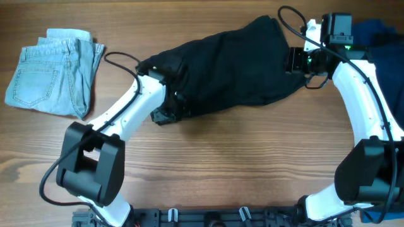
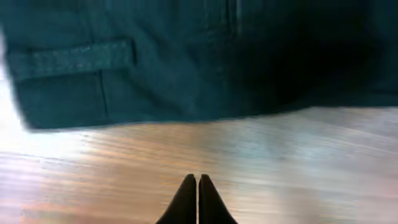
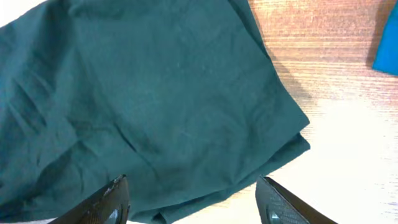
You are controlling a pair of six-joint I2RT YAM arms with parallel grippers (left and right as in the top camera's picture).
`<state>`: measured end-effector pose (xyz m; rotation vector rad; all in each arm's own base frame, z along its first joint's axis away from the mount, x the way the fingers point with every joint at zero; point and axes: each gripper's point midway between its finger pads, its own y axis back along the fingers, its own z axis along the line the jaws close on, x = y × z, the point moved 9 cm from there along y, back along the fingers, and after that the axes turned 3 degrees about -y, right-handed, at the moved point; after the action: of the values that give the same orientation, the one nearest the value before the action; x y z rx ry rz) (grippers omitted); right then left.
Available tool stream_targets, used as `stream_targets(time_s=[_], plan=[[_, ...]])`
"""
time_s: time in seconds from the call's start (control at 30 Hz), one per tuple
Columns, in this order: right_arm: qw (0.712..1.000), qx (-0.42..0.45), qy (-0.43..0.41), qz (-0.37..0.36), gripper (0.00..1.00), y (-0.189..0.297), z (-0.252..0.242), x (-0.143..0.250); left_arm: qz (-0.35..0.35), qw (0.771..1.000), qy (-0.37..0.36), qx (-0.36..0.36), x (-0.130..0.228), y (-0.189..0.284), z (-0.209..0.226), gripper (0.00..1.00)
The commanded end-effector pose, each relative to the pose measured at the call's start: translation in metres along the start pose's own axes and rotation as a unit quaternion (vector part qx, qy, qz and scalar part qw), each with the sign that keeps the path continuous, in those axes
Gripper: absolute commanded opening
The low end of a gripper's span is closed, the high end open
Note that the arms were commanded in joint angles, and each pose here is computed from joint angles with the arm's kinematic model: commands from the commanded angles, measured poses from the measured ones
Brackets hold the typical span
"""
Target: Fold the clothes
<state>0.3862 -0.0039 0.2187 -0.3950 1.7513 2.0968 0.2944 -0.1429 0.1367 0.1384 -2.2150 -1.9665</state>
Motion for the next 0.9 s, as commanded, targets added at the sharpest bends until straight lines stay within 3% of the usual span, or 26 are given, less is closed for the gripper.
stream_targets(time_s=[0.0,0.43,0.67,0.77,0.87], plan=[[1.0,0.013,0.006,0.012,0.68,-0.007,-0.003,0.004,-0.025,0.999,0.009,-0.031,0.002,-0.028,0.013,0.04],[0.999,0.034,0.006,0.013,0.68,-0.007,-0.006,0.005,-0.145,0.987,0.016,-0.07,-0.017,-0.054,0.03,0.04],[0.999,0.034,0.006,0.013,0.69,-0.007,-0.006,0.005,-0.212,0.965,0.07,-0.138,-0.042,-0.046,0.068,0.05],[0.999,0.034,0.006,0.013,0.72,-0.007,-0.006,0.005,-0.225,0.962,0.109,-0.108,-0.059,-0.042,0.085,0.15],[0.998,0.055,0.001,0.012,0.72,-0.009,-0.01,0.004,-0.213,0.969,0.106,-0.067,-0.061,-0.041,0.082,0.18]])
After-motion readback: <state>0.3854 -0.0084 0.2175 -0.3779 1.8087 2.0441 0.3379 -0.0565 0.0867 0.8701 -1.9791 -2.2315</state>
